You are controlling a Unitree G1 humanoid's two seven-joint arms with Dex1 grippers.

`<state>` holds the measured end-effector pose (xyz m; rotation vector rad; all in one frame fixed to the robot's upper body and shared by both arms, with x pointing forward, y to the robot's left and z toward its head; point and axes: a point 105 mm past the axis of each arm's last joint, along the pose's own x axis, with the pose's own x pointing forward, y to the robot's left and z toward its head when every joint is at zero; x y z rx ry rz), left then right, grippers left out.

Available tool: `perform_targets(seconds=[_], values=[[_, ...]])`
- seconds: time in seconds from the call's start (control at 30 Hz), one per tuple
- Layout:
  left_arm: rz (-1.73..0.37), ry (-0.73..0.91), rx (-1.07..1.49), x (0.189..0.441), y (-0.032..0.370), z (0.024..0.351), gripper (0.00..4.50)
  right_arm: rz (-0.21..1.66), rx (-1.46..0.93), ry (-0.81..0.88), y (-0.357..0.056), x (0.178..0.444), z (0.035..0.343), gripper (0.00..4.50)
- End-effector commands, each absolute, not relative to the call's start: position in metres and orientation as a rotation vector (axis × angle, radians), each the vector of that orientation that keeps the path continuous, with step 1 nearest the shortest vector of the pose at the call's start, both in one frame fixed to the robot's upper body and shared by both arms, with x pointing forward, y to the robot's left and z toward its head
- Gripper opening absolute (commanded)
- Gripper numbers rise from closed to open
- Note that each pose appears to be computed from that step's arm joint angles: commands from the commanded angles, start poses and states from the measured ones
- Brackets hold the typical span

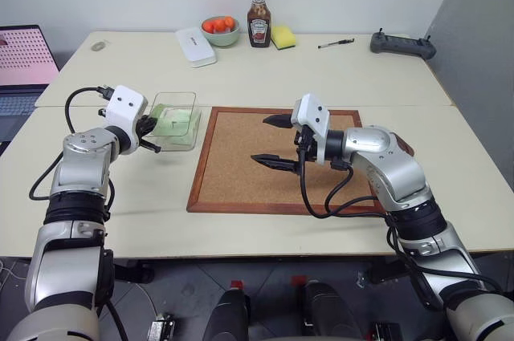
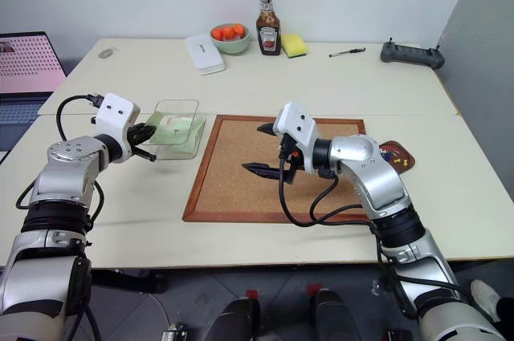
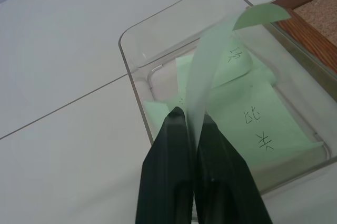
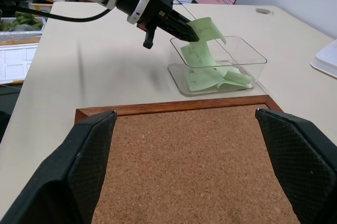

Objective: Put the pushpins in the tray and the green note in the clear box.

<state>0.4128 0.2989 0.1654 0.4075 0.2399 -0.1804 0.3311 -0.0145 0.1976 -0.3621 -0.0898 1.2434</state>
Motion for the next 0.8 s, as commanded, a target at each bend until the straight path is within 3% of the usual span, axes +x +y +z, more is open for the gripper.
perform_targets(seconds=[0.03,0.53,0.8], values=[[-0.192,0.172,0.358,0.415,0.296,0.187,1.2,1.233,-0.387,-0.151,-0.013,0.329,0.21,4.5],[-0.22,0.144,0.425,0.409,0.292,0.2,4.32,1.209,-0.396,-0.119,-0.021,0.334,0.204,4.5],[-0.244,-0.031,0.504,0.397,0.281,0.237,4.44,1.164,-0.338,-0.128,-0.032,0.334,0.206,4.5]])
